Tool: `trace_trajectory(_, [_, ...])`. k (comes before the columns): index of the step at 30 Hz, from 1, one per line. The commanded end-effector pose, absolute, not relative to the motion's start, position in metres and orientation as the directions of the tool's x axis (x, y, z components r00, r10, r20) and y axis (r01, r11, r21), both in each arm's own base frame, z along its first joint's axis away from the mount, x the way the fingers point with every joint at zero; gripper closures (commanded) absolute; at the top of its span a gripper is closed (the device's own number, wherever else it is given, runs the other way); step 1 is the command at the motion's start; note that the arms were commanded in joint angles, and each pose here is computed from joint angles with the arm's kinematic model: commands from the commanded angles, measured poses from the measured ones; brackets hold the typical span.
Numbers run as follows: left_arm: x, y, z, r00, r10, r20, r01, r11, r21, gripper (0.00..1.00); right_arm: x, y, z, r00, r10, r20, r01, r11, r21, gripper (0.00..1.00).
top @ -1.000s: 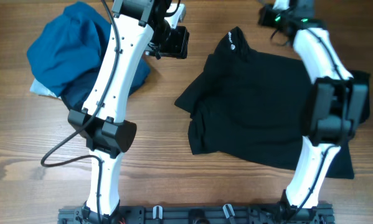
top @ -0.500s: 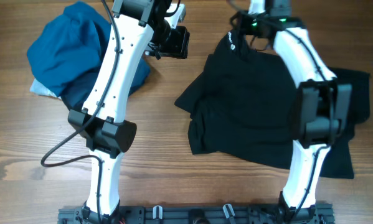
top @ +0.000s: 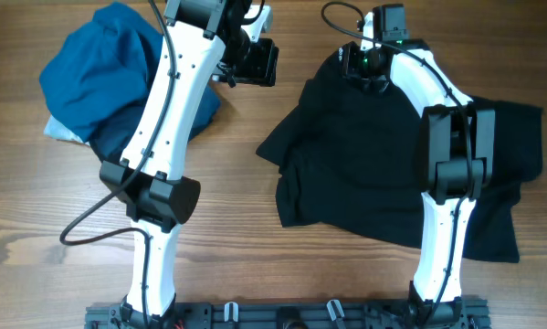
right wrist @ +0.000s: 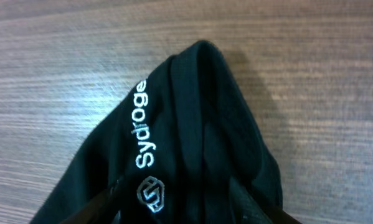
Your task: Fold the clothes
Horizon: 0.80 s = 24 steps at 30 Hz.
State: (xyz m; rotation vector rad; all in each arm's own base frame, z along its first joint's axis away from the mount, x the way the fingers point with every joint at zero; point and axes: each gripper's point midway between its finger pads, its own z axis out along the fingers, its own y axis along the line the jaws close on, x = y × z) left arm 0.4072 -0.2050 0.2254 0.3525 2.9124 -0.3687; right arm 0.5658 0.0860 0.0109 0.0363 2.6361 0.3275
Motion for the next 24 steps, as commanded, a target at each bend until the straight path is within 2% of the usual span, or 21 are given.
trace_trajectory(1, [0.406, -0.203, 0.233, -0.952, 0.205, -0.227, 0.255, 0.942, -0.219, 0.37, 0.558, 0.078, -0.02, -0.908, 0.078, -0.412, -0.004, 0.981, 0.194, 0.73])
trace_trajectory(4, [0.406, -0.203, 0.233, -0.952, 0.205, -0.227, 0.255, 0.942, -0.219, 0.38, 0.559, 0.074, -0.019, -0.905, 0.093, -0.414, 0.02, 0.984, 0.178, 0.96])
trace_trajectory(6, [0.406, -0.203, 0.233, -0.952, 0.205, -0.227, 0.255, 0.942, -0.219, 0.38, 0.566, 0.074, -0.003, -0.891, 0.091, -0.445, 0.01, 0.983, 0.182, 0.96])
trace_trajectory(9, [0.406, -0.203, 0.233, -0.952, 0.205, -0.227, 0.255, 0.942, -0.219, 0.38, 0.58, 0.083, 0.045, -0.842, 0.013, -0.539, -0.123, 0.969, 0.215, 0.96])
trace_trajectory(14, [0.406, -0.203, 0.233, -0.952, 0.205, -0.227, 0.255, 0.942, -0.219, 0.38, 0.608, 0.062, 0.133, -0.693, 0.035, -0.72, -0.147, 0.971, 0.189, 0.96])
trace_trajectory(17, [0.406, -0.203, 0.233, -0.952, 0.205, -0.227, 0.255, 0.942, -0.219, 0.38, 0.62, 0.053, 0.152, -0.635, 0.048, -0.771, -0.146, 0.973, 0.181, 0.95])
trace_trajectory(20, [0.406, -0.203, 0.233, -0.952, 0.205, -0.226, 0.255, 0.942, -0.219, 0.38, 0.617, 0.054, 0.146, -0.654, 0.06, -0.754, -0.15, 0.967, 0.206, 0.96])
trace_trajectory(21, [0.406, -0.203, 0.233, -0.952, 0.205, -0.227, 0.255, 0.942, -0.219, 0.37, 0.606, 0.065, 0.139, -0.694, 0.057, -0.717, -0.188, 0.948, 0.257, 0.91])
trace_trajectory(24, [0.406, -0.203, 0.233, -0.952, 0.205, -0.227, 0.255, 0.942, -0.219, 0.37, 0.57, 0.088, 0.107, -0.818, 0.041, -0.574, -0.195, 0.919, 0.343, 0.66])
